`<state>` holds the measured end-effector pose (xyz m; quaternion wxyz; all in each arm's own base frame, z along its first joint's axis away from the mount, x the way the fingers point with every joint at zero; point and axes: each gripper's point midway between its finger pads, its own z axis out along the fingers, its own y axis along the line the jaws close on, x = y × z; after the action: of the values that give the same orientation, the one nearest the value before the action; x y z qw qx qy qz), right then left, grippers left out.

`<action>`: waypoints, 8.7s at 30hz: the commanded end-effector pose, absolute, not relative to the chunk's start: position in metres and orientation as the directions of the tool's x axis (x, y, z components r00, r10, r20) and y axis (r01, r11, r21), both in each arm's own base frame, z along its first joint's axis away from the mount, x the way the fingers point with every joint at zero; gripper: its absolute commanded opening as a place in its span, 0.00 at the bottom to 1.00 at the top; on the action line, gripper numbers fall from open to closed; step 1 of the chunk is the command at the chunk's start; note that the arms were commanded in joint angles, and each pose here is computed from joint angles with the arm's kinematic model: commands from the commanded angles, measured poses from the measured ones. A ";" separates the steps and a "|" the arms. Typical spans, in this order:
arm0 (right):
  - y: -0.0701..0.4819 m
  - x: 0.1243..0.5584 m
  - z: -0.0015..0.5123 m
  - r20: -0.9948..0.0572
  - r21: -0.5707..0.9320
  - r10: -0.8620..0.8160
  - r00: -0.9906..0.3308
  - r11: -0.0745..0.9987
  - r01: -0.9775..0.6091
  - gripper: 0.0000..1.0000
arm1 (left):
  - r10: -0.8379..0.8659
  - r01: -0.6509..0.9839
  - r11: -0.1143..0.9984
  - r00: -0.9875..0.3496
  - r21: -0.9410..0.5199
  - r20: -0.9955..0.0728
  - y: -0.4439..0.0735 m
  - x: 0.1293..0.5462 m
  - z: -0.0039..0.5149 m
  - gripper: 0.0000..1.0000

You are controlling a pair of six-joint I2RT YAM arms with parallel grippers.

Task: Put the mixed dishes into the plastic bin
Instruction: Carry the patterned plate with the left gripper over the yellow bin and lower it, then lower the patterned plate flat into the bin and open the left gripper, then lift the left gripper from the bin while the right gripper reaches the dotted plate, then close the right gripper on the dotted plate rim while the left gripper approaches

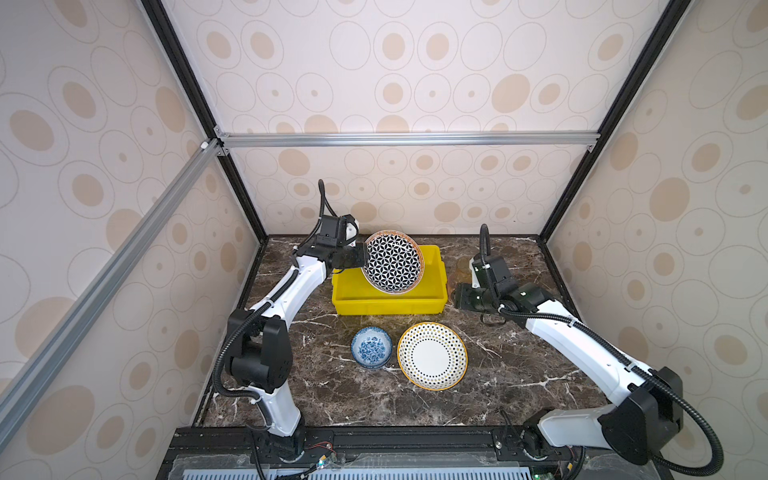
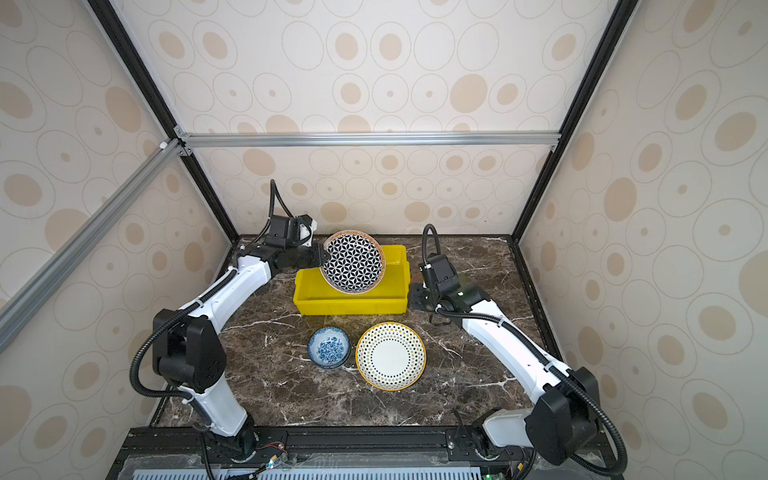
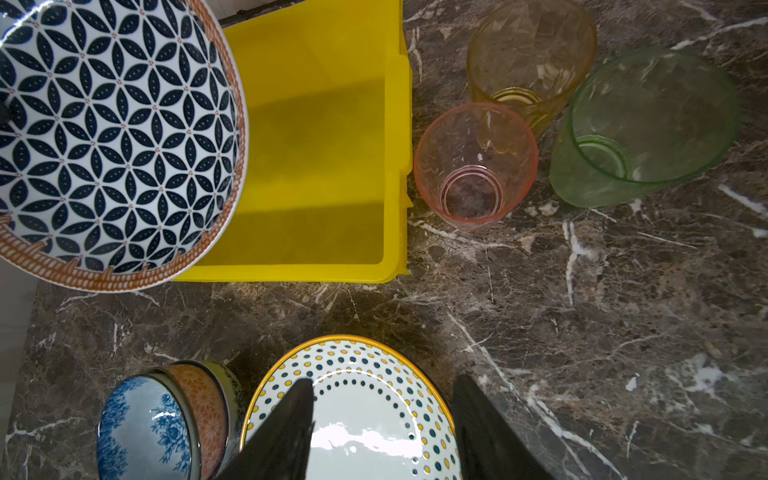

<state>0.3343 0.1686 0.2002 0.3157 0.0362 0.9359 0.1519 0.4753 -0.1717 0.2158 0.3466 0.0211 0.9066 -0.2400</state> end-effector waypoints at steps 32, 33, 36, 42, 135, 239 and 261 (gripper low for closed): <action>0.176 0.362 0.221 -0.666 0.223 0.072 -0.743 0.969 -0.106 0.57 | -0.124 0.209 0.871 -0.781 -0.444 -0.612 -0.198 0.532 0.167 0.00; 0.175 0.361 0.221 -0.666 0.221 0.071 -0.743 0.970 -0.105 0.58 | -0.119 0.210 0.872 -0.786 -0.443 -0.607 -0.200 0.531 0.164 0.00; 0.174 0.361 0.223 -0.672 0.219 0.073 -0.737 0.970 -0.104 0.58 | -0.110 0.199 0.878 -0.802 -0.436 -0.587 -0.202 0.531 0.153 0.00; 0.172 0.360 0.224 -0.684 0.223 0.080 -0.725 0.969 -0.103 0.58 | -0.093 0.181 0.895 -0.818 -0.408 -0.567 -0.202 0.528 0.141 0.00; 0.159 0.311 0.207 -0.601 0.251 0.066 -0.797 0.962 -0.109 0.60 | -0.095 0.024 0.965 -0.897 -0.262 -0.432 -0.187 0.499 0.066 0.35; 0.147 0.225 0.068 -0.242 0.297 0.092 -0.966 0.955 0.016 0.27 | 0.340 0.440 0.889 -0.819 -0.125 -0.462 -0.302 0.250 0.156 0.28; 0.141 0.226 0.054 -0.228 0.257 0.101 -0.969 0.965 0.040 0.21 | 0.380 0.461 0.881 -0.821 -0.103 -0.426 -0.303 0.248 0.147 0.28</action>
<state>0.2292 0.1447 0.0595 0.1267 0.0331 0.9815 0.1395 0.2492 -0.2982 0.1401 0.2000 0.2130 0.9511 -0.1004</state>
